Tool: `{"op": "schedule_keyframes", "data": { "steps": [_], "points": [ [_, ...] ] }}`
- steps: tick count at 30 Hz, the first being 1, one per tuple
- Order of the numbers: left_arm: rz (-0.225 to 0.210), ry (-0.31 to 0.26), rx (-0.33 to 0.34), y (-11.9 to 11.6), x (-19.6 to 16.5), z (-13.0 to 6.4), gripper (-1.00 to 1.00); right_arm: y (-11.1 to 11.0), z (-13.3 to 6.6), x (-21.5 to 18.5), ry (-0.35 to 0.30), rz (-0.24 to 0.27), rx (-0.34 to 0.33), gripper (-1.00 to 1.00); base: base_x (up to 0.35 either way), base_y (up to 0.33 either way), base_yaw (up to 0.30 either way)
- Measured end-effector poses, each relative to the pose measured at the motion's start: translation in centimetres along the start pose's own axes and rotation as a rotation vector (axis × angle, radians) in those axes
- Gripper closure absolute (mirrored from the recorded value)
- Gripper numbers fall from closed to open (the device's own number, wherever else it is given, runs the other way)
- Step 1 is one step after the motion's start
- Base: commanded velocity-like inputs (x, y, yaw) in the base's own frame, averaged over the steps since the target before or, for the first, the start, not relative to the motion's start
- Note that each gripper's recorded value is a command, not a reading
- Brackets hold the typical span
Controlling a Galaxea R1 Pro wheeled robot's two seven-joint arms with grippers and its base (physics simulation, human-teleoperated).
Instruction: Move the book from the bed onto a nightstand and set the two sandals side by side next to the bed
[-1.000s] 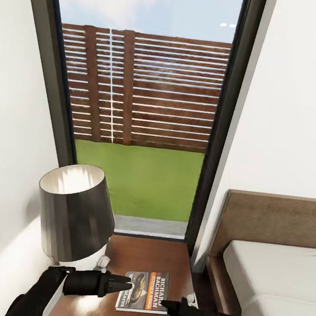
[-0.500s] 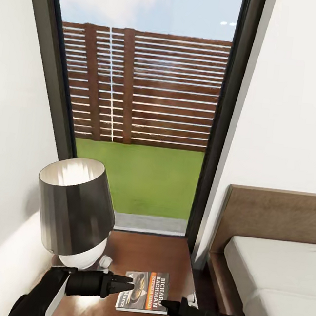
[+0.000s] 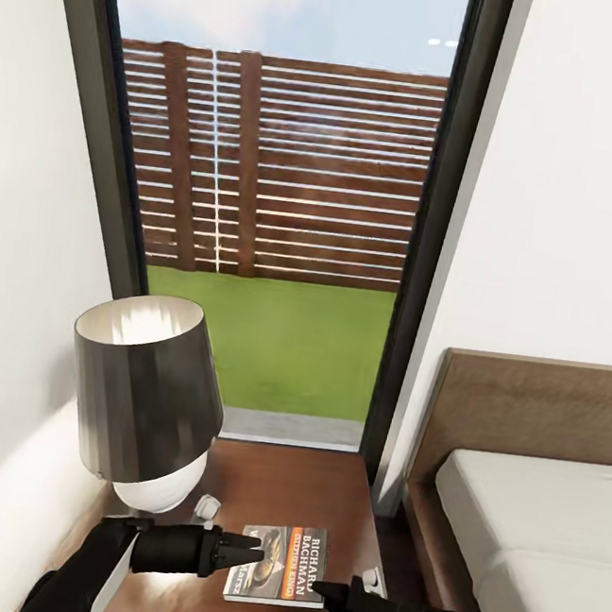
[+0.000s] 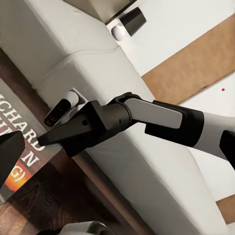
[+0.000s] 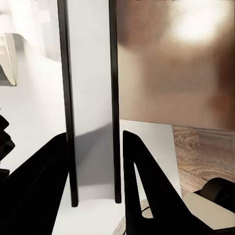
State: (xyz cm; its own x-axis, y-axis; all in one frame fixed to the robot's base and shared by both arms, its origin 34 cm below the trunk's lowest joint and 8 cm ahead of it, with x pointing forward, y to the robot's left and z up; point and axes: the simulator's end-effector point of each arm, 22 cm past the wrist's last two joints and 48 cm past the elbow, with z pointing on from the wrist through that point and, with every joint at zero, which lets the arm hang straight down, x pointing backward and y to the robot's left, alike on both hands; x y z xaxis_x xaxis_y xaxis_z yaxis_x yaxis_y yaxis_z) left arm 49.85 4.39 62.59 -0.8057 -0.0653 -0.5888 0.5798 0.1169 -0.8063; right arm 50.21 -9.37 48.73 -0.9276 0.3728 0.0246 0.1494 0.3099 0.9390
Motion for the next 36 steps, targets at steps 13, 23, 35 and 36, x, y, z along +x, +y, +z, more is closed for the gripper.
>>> {"op": "schedule_keyframes", "data": {
  "steps": [13, 23, 35, 36],
  "points": [
    [0.0, -0.003, 0.0, -0.01, -0.06, -0.08, -1.0, 0.01, 0.0, 0.02, 0.0, -0.001, 0.0, 1.0, 0.065, 0.0, 0.0],
    [-0.001, -0.003, 0.0, 0.0, -0.05, -0.09, -1.0, 0.01, 0.01, 0.03, 0.0, -0.001, 0.001, 1.0, 0.095, 0.0, 0.0],
    [-0.002, -0.006, 0.0, 0.03, -0.09, -0.11, -1.0, -0.03, -0.03, -0.01, 0.0, 0.0, 0.001, 1.0, 0.088, 0.0, 0.0],
    [-0.002, -0.006, 0.0, 0.03, -0.1, -0.11, -1.0, -0.04, -0.03, -0.02, 0.0, 0.0, 0.001, 1.0, 0.0, 0.0, 0.0]
  ]
}}
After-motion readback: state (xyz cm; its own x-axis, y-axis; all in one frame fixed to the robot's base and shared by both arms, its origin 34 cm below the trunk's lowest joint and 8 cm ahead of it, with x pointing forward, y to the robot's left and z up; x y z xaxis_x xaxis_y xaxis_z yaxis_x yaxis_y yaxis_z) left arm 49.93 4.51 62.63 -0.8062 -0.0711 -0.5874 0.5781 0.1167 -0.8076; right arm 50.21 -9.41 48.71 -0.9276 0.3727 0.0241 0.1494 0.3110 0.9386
